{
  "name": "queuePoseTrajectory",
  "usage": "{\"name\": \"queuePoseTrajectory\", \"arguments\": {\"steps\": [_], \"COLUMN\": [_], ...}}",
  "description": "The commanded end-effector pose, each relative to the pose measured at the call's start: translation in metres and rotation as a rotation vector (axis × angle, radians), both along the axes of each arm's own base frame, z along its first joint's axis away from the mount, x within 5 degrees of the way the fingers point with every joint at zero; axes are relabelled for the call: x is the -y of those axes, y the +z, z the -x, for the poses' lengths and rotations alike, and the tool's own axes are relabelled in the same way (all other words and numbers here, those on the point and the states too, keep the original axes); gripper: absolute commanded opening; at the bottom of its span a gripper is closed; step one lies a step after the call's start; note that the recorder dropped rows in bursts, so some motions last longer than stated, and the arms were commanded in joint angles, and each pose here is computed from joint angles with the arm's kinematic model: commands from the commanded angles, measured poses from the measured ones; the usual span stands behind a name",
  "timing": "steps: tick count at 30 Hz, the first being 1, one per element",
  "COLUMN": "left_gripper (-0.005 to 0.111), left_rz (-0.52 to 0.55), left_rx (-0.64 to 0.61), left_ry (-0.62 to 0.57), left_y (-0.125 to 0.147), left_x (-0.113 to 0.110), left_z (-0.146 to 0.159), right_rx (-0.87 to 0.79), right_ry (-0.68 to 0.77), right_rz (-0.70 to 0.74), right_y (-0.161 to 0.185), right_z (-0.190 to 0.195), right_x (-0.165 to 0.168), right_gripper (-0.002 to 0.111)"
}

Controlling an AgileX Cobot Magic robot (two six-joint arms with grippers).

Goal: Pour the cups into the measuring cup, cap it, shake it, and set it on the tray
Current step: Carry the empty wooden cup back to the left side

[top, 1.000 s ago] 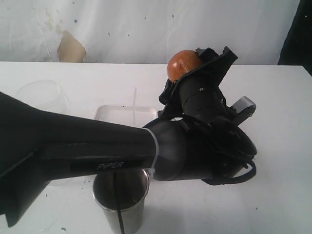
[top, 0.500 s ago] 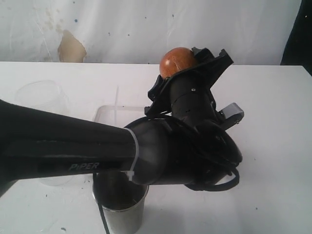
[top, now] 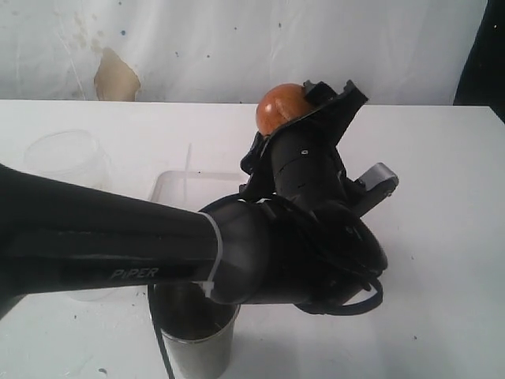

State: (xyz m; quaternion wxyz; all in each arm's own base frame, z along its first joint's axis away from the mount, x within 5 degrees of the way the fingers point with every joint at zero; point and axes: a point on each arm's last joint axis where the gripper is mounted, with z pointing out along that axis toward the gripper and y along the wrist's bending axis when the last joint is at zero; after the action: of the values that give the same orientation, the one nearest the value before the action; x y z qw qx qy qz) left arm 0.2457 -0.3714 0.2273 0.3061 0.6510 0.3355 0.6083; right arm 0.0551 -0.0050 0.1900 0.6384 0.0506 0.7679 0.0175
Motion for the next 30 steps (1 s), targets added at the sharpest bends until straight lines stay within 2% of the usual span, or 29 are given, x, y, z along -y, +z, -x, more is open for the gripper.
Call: {"name": "queuePoseTrajectory", "arguments": {"steps": [1, 4, 6, 11, 16, 19, 24, 30], "left_gripper": [0.000, 0.000, 0.000, 0.000, 0.000, 0.000, 0.000, 0.000], "left_rz": [0.295, 0.516, 0.659, 1.070, 1.397, 1.500, 1.551, 1.778], "left_rx": [0.049, -0.004, -0.066, -0.335, -0.555, -0.610, -0.640, -0.665], "left_ry": [0.013, 0.100, 0.198, 0.318, 0.395, 0.445, 0.482, 0.500], "left_y": [0.032, 0.050, 0.064, 0.093, 0.107, 0.110, 0.104, 0.088], "left_x": [-0.006, -0.023, -0.042, -0.079, -0.106, -0.120, -0.146, -0.202], "left_z": [0.005, 0.003, -0.001, -0.013, -0.029, -0.038, -0.037, -0.031], "right_rx": [0.002, 0.000, 0.000, 0.000, 0.000, 0.002, 0.002, 0.002], "right_ry": [0.003, 0.002, 0.002, 0.002, 0.002, 0.003, 0.003, 0.003], "right_rz": [0.006, 0.006, 0.006, 0.006, 0.006, 0.006, 0.006, 0.006], "right_y": [-0.001, -0.001, -0.001, -0.001, -0.001, -0.001, -0.001, -0.001], "right_z": [0.000, 0.000, 0.000, 0.000, 0.000, 0.000, 0.000, 0.000], "right_x": [0.000, 0.000, 0.000, 0.000, 0.000, 0.000, 0.000, 0.000], "right_gripper": [0.000, 0.000, 0.000, 0.000, 0.000, 0.000, 0.000, 0.000]}}
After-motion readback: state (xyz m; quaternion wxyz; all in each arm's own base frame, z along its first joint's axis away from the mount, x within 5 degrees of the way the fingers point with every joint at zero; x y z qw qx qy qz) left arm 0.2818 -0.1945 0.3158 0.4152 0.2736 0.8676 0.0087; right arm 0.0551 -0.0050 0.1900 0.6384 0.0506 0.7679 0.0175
